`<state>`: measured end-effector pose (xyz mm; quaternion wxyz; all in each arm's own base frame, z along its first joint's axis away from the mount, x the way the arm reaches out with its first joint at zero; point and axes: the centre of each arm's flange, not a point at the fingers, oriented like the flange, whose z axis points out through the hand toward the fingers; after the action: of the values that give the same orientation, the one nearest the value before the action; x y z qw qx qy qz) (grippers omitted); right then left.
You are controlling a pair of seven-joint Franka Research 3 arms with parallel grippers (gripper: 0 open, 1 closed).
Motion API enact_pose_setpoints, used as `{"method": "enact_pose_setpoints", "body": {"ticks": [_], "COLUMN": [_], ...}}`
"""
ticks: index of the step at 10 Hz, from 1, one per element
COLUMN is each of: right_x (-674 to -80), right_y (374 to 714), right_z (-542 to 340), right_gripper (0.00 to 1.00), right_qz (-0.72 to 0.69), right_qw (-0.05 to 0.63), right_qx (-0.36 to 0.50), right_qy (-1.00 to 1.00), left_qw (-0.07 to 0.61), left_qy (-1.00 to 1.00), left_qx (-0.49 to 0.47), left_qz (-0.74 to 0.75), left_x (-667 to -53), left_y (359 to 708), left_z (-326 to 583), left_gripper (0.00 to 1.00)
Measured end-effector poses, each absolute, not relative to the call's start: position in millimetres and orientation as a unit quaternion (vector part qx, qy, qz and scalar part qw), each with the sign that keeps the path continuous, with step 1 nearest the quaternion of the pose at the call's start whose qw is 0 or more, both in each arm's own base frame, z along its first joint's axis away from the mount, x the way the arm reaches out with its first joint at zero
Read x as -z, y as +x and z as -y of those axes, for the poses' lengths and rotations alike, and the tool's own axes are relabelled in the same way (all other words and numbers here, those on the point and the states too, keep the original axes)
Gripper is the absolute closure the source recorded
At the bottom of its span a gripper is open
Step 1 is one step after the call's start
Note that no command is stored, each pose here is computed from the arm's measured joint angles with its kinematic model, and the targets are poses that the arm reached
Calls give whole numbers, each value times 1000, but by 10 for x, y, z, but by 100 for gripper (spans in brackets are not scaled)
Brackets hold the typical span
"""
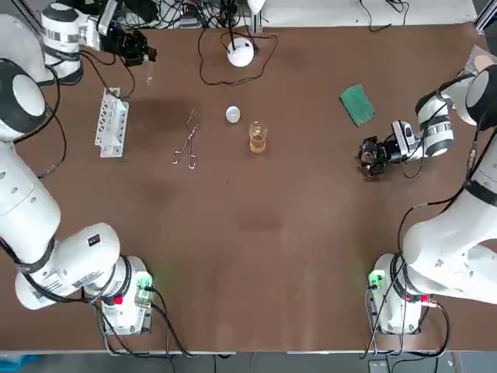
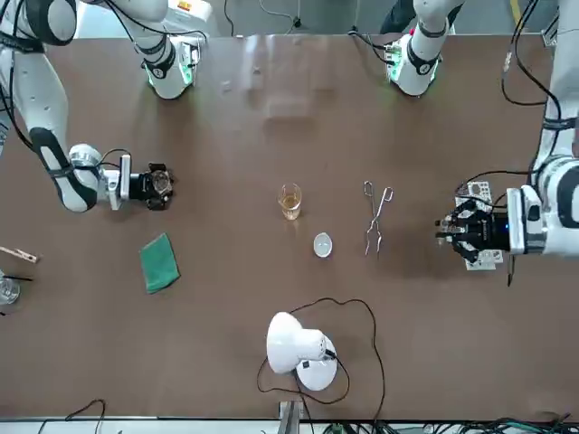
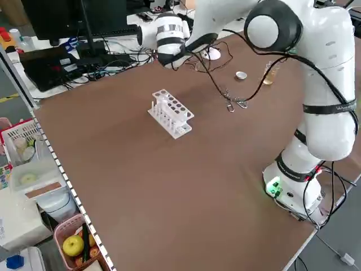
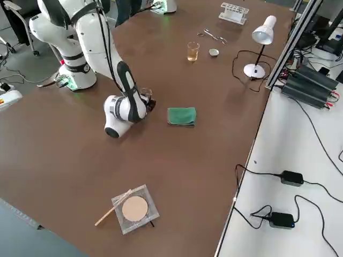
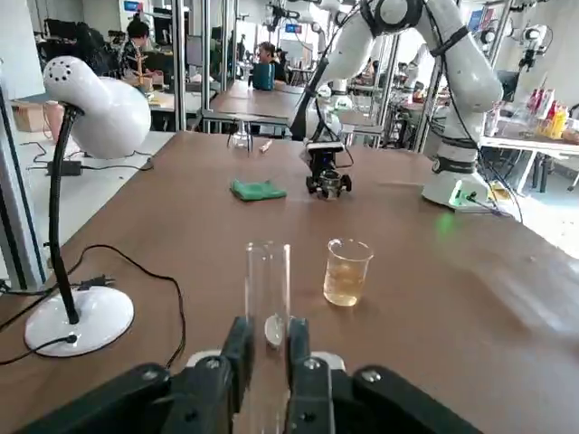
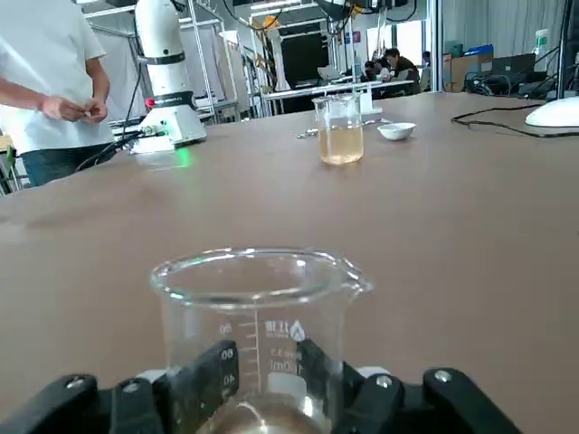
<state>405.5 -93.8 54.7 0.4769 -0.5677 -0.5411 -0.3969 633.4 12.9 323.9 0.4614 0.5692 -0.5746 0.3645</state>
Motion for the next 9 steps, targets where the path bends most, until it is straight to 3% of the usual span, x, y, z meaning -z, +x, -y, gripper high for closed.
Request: {"method": "enact_pose_setpoints", "body": {"ticks": [9], "right_x": [-643], "right_y": [4368], "right_z": [-161], "right_gripper": [62], "right_qz": [497], "right_qw": [503], "right_qx": [445], "right_qy": [-549], "left_qw": [373], "left_qy": [659], "left_qx": [-293], "left_qz": [583], "left_x": [-3318], "left_y": [6161], "left_z": [2212], "left_gripper": [79]}}
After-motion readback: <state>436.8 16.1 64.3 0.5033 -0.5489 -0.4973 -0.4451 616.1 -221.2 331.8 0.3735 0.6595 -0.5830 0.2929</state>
